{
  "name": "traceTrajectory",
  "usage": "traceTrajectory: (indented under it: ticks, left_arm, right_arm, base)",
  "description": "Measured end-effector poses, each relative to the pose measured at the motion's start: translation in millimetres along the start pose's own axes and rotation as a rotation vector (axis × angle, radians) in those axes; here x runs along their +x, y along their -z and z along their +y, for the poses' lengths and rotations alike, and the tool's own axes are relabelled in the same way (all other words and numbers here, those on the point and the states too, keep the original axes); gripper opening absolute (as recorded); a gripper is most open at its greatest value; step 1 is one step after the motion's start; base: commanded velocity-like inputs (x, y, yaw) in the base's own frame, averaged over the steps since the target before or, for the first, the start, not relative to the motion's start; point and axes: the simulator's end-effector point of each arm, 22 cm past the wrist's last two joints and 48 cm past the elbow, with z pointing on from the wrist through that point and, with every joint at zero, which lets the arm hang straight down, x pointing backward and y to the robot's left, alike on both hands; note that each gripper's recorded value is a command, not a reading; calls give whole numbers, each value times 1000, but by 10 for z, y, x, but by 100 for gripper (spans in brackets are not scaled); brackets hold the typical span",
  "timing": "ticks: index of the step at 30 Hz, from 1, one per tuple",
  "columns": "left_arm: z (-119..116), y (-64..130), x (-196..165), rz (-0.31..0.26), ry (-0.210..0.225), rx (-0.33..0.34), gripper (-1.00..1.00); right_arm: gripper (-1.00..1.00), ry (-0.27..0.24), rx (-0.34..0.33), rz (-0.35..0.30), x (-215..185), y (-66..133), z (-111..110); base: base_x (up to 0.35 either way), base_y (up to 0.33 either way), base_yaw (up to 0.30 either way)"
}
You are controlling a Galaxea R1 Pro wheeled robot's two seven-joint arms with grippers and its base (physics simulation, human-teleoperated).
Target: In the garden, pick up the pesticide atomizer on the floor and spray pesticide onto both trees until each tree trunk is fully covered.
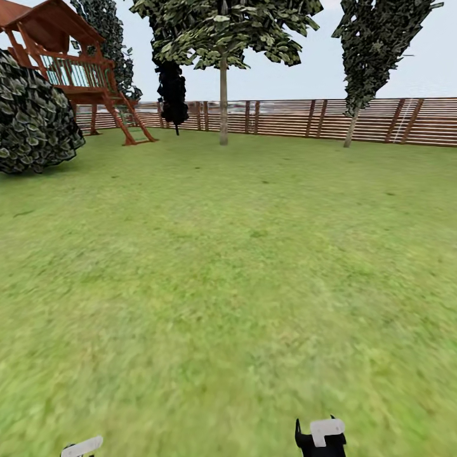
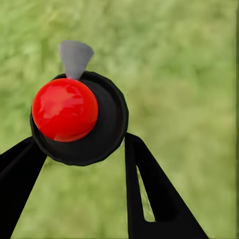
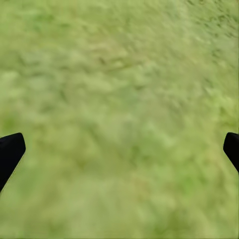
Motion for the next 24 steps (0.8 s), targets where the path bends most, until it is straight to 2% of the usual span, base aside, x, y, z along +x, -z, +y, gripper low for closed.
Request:
traceTrajectory:
  ticks: [24]
  left_arm:
    - [-5, -1, -10, -4, -1, 2, -100]
  right_arm:
    - [100, 0, 0, 0, 0, 0, 0]
  base:
    - [341, 0, 0]
